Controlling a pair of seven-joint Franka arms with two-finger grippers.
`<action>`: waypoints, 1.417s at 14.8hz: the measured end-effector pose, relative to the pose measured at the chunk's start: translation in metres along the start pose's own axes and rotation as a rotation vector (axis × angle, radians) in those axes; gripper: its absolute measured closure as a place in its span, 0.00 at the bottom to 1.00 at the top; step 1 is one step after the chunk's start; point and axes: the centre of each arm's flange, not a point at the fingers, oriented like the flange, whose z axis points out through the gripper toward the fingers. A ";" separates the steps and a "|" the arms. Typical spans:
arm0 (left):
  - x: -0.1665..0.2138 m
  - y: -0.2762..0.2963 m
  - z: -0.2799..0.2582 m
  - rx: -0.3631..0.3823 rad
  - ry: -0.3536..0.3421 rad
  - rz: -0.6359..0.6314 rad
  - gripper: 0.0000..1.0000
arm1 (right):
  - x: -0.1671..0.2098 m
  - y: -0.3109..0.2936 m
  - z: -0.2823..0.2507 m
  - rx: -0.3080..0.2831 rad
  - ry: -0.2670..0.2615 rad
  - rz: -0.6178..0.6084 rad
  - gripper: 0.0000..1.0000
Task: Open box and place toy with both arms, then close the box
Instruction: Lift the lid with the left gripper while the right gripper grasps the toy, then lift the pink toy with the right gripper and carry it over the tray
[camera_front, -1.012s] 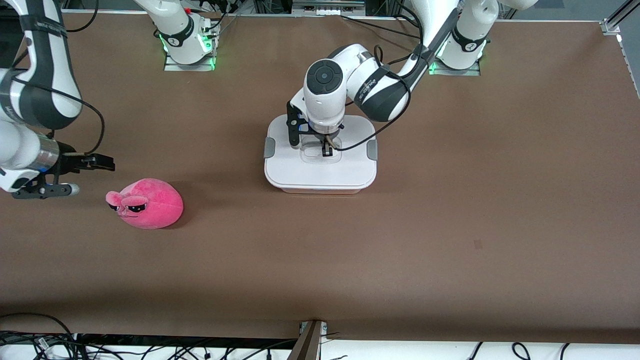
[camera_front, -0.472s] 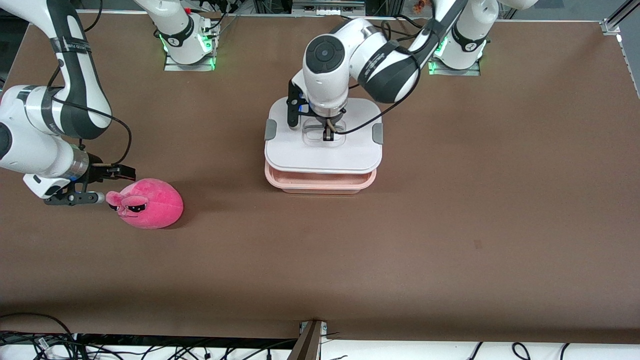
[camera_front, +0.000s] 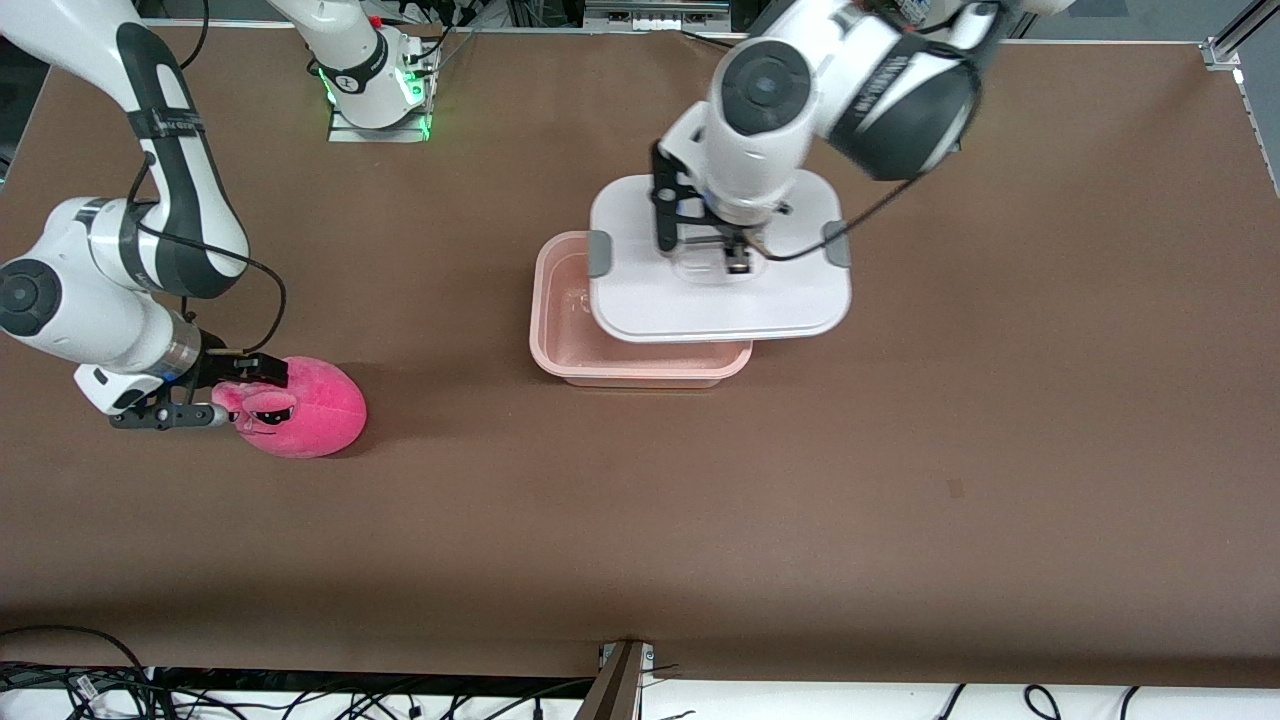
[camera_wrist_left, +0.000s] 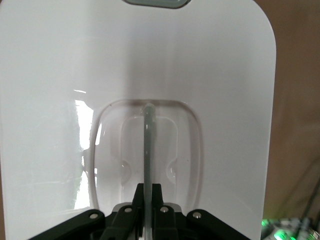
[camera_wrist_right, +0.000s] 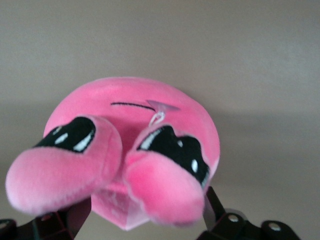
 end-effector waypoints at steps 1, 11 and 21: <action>-0.028 -0.016 -0.008 -0.035 -0.002 -0.045 0.93 | 0.001 -0.002 0.002 0.000 0.004 -0.002 0.04; -0.280 -0.134 -0.034 -0.059 0.103 -0.120 0.93 | 0.005 -0.013 0.001 0.002 0.028 -0.018 0.93; -0.273 -0.132 -0.034 -0.050 0.078 -0.091 0.93 | 0.008 -0.020 -0.103 0.027 -0.140 -0.176 0.93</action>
